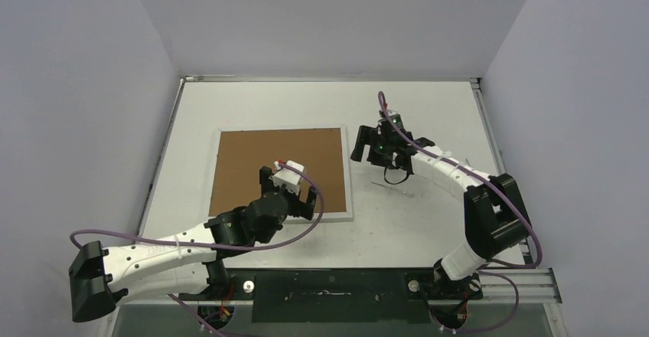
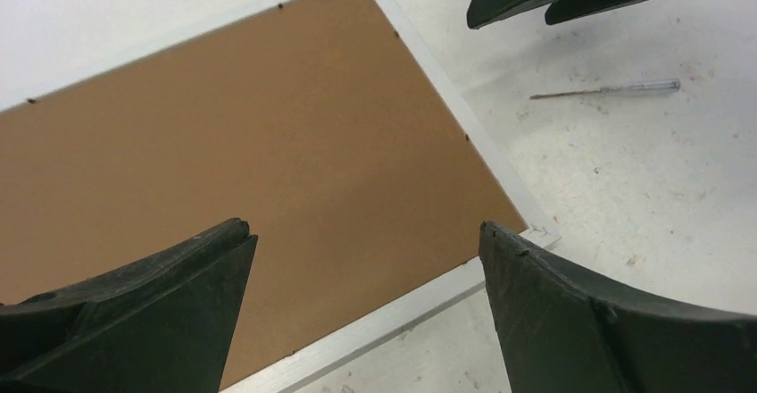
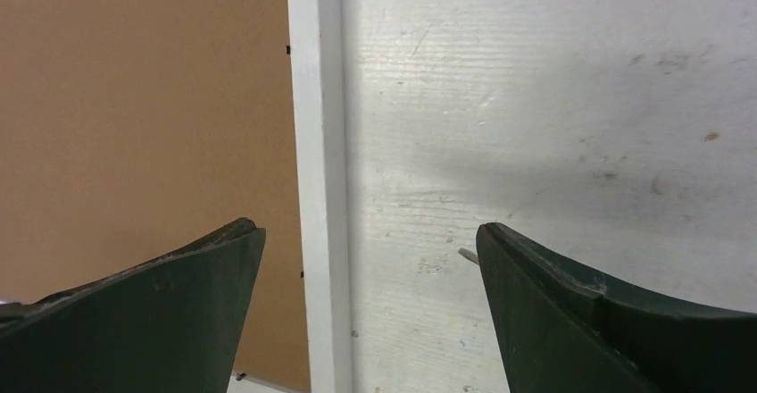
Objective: Take the photo out of the frame
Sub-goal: Turn over the photo frame at the center of the board.
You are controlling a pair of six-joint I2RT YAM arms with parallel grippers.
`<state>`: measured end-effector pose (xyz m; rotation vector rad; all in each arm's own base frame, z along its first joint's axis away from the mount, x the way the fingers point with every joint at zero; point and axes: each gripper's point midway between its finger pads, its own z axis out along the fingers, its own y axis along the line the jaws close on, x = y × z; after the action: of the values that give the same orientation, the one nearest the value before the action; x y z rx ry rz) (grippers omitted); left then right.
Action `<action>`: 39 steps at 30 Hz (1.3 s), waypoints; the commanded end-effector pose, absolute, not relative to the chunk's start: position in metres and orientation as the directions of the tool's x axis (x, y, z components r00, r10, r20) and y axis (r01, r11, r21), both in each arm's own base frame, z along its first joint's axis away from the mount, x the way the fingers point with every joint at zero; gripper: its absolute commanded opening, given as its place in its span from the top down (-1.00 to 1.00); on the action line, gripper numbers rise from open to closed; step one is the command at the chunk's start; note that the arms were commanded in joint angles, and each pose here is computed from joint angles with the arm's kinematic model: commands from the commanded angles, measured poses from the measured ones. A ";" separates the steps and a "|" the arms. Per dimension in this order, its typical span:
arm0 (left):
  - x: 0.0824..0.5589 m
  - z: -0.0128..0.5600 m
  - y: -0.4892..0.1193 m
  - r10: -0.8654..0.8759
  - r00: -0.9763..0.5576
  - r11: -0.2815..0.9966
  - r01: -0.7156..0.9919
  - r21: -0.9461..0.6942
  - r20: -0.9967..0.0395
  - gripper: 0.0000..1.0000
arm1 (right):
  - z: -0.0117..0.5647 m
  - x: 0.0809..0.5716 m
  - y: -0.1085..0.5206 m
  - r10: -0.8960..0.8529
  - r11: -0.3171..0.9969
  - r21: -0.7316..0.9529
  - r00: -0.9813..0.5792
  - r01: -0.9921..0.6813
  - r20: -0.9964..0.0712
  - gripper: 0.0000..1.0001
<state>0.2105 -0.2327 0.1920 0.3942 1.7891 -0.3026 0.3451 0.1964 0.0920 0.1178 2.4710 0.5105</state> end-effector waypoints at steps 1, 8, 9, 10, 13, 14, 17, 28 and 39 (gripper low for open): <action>0.205 0.167 -0.235 0.078 -0.388 0.876 0.466 -0.122 -0.919 -0.93 | 0.088 0.347 0.226 0.109 0.929 0.352 -0.823 -0.116 -0.558 -0.80; 0.208 0.166 -0.230 0.066 -0.378 0.877 0.464 -0.127 -0.924 -0.93 | 0.068 0.354 0.254 0.066 0.926 0.349 -0.847 -0.145 -0.528 -0.18; 0.208 0.166 -0.228 0.062 -0.372 0.880 0.458 -0.125 -0.926 -0.93 | 0.063 0.354 0.255 0.064 0.926 0.349 -0.851 -0.144 -0.521 -0.19; 0.209 0.165 -0.226 0.059 -0.364 0.883 0.454 -0.122 -0.929 -0.93 | 0.059 0.354 0.257 0.063 0.925 0.352 -0.853 -0.145 -0.517 -0.19; 0.210 0.162 -0.220 0.041 -0.347 0.891 0.438 -0.123 -0.937 -0.93 | 0.050 0.354 0.260 0.057 0.925 0.353 -0.864 -0.144 -0.500 -0.07; 0.210 0.164 -0.219 0.030 -0.344 0.890 0.437 -0.132 -0.938 -0.93 | 0.047 0.355 0.261 0.053 0.926 0.349 -0.867 -0.143 -0.495 -0.01; 0.211 0.161 -0.218 0.037 -0.346 0.890 0.438 -0.126 -0.937 -0.93 | 0.040 0.356 0.259 0.054 0.933 0.335 -0.872 -0.130 -0.487 0.17; 0.213 0.145 -0.235 0.181 -0.335 0.856 0.517 -0.021 -0.925 -0.93 | 0.052 0.349 0.257 0.063 0.933 0.342 -0.880 -0.116 -0.470 0.89; 0.191 0.126 -0.285 0.545 -0.140 0.666 0.671 0.325 -0.827 -0.93 | 0.083 0.345 0.260 0.081 0.907 0.398 -0.874 -0.134 -0.480 0.89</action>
<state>0.1925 -0.2619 0.1135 0.8101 1.9408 -0.2391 0.3326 0.2489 0.0333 -0.0373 2.6787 0.4825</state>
